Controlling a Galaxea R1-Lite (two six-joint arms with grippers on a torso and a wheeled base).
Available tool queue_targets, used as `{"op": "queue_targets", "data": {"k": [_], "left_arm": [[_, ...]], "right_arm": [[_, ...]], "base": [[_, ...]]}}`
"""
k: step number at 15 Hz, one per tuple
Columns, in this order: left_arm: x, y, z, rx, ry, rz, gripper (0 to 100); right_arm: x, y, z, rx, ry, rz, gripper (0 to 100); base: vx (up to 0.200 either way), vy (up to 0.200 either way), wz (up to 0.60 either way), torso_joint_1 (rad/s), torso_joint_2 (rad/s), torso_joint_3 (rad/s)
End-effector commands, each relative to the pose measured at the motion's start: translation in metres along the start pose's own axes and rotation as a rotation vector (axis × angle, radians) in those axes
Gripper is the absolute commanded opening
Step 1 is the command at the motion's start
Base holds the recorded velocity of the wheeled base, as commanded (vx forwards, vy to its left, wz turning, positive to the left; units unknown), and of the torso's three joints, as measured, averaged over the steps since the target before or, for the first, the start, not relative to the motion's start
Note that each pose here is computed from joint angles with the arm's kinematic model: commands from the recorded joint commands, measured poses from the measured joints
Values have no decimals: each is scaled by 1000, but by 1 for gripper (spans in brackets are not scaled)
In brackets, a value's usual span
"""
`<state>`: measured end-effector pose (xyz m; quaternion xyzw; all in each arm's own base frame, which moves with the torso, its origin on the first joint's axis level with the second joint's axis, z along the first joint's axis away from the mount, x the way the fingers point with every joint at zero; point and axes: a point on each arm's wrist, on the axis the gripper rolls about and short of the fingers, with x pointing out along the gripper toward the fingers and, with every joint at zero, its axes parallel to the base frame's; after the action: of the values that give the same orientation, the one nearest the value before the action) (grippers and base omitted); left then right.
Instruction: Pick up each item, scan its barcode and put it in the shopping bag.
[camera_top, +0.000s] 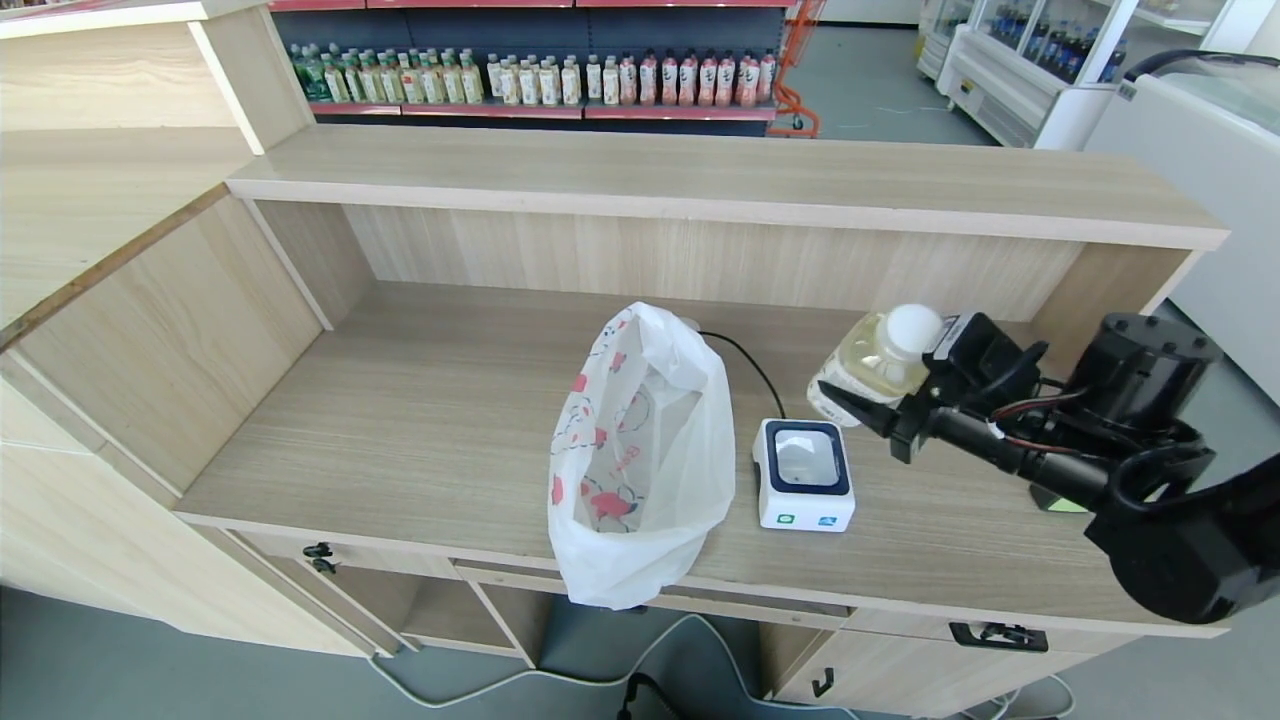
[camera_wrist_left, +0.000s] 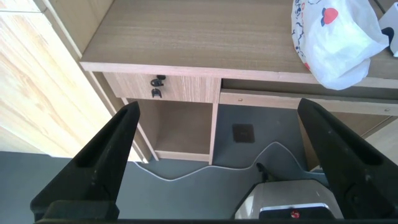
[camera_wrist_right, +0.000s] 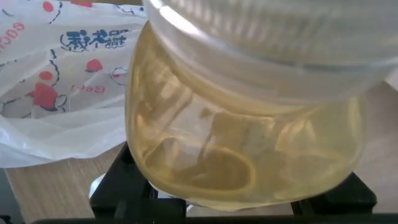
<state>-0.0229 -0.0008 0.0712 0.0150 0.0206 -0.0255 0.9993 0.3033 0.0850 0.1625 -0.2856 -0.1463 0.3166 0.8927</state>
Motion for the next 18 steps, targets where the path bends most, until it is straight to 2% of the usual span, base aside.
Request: {"op": "queue_targets", "data": {"k": [1,2,4,6,9,12,18], "left_arm": [[0,0,0,0,-1,0,100],[0,0,0,0,-1,0,100],[0,0,0,0,-1,0,100],[0,0,0,0,-1,0,100],[0,0,0,0,-1,0,100],[0,0,0,0,-1,0,100],[0,0,0,0,-1,0,100]], "right_arm": [[-48,-10,48,229,68,-197,0],[-59,-9,52,288,108,-221,0],[-71,-7,42,360,155,-244,0],[-82,-6,36,391,193,-277,0],[-98,-8,42,448,197,-335,0],[-111,-7,46,498,262,-346,0],[-119,-1,46,528,288,-385,0]], "base": [[0,0,0,0,0,0],[0,0,0,0,0,0],[0,0,0,0,0,0],[0,0,0,0,0,0],[0,0,0,0,0,0],[0,0,0,0,0,0],[0,0,0,0,0,0]]}}
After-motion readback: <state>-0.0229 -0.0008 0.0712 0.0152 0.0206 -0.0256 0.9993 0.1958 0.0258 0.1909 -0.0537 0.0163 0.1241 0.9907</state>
